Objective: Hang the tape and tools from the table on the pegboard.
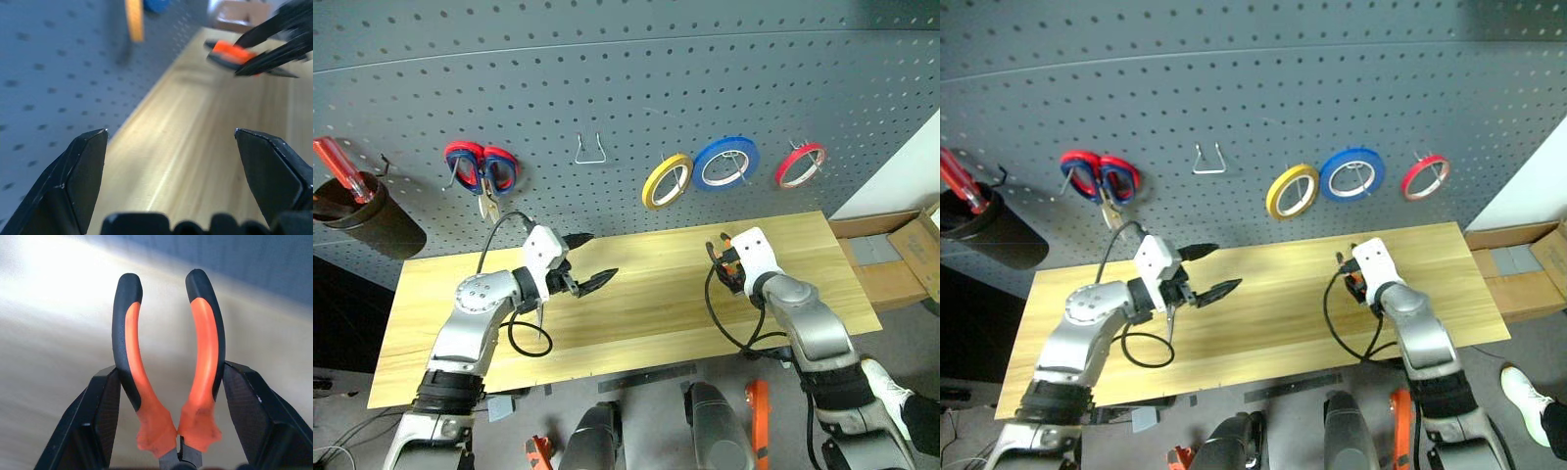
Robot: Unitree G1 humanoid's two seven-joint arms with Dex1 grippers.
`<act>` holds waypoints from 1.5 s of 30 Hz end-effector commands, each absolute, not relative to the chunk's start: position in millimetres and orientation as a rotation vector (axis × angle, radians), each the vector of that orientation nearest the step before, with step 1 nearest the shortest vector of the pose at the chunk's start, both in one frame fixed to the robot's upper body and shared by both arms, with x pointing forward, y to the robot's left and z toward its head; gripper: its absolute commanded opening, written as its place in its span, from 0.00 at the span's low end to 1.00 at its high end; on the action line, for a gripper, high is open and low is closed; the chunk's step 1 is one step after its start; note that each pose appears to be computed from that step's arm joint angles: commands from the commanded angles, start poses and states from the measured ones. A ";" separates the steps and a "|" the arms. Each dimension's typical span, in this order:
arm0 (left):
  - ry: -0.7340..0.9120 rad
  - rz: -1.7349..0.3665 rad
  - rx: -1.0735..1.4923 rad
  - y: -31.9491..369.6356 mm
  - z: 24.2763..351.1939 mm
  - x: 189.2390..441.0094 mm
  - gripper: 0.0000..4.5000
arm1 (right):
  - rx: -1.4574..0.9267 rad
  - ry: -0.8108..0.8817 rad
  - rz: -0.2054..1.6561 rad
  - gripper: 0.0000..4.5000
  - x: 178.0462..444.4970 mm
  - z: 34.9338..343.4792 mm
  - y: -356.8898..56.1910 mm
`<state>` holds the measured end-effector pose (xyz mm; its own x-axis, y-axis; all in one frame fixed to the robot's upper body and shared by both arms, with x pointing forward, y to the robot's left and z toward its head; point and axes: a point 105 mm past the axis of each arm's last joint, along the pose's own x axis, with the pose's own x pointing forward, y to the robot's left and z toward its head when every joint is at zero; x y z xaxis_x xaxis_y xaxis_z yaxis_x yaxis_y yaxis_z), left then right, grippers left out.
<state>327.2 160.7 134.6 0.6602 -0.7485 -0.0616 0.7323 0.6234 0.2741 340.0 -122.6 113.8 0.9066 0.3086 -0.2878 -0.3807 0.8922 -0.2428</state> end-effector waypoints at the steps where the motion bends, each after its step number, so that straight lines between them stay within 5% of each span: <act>1: -0.164 -0.804 0.224 170.6 155.6 315.3 0.99 | -0.172 0.072 0.443 0.60 309.6 161.0 -89.8; 7: -0.196 -0.738 0.163 185.0 154.1 293.6 0.99 | -0.067 -0.224 0.574 0.60 286.1 237.2 -49.1; 20: -0.291 -0.579 0.180 207.5 176.1 290.8 0.99 | -0.016 -0.587 0.764 0.60 318.4 342.4 2.0; 34: -0.353 -0.492 0.162 210.1 191.1 286.2 0.99 | 0.100 -0.761 0.951 0.60 319.0 381.2 82.7; 45: -0.398 -0.509 0.119 196.6 206.2 294.5 0.99 | 0.060 -0.837 0.885 0.60 340.6 358.4 94.1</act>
